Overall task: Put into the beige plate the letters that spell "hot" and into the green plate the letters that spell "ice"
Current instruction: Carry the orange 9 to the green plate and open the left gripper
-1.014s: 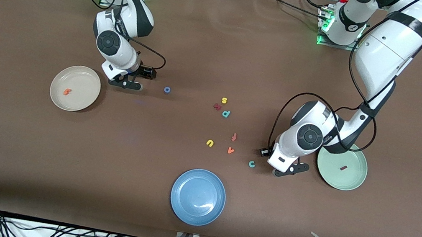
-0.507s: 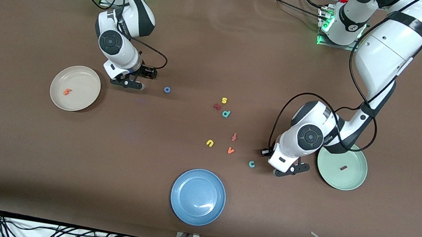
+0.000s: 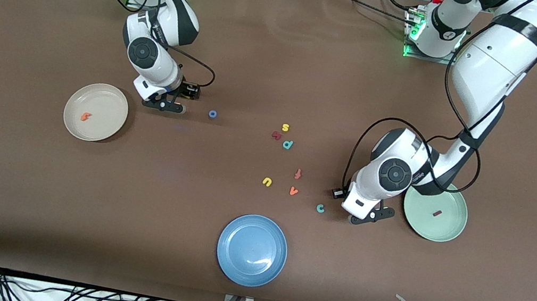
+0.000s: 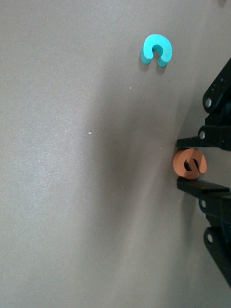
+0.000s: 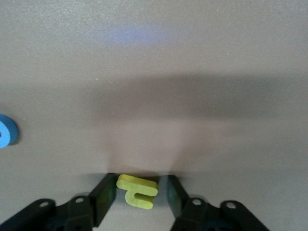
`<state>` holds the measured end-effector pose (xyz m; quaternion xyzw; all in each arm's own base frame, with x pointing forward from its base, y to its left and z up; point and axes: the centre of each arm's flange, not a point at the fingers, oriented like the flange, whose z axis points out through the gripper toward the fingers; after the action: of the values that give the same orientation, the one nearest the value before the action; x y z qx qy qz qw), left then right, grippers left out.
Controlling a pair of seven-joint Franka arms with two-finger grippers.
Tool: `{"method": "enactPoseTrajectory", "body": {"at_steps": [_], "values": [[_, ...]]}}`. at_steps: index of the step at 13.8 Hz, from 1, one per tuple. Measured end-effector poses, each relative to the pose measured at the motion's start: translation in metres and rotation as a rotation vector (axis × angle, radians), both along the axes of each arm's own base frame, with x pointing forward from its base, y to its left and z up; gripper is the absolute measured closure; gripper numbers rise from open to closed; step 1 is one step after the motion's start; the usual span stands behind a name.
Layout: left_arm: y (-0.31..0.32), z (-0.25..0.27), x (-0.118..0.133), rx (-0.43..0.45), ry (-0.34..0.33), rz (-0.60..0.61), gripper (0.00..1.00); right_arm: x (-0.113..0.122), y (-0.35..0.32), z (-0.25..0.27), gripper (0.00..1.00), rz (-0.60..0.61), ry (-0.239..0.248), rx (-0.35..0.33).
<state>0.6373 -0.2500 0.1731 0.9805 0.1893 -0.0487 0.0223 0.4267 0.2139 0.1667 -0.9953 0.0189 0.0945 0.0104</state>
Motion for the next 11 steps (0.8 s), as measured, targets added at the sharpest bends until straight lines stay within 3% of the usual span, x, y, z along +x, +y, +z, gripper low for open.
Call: {"method": "enactPoseTrajectory", "body": {"at_steps": [11], "values": [[0.017, 0.005, 0.010, 0.010, 0.000, 0.004, 0.71, -0.001, 0.001, 0.000, 0.58, 0.002, 0.000, 0.000]]}}
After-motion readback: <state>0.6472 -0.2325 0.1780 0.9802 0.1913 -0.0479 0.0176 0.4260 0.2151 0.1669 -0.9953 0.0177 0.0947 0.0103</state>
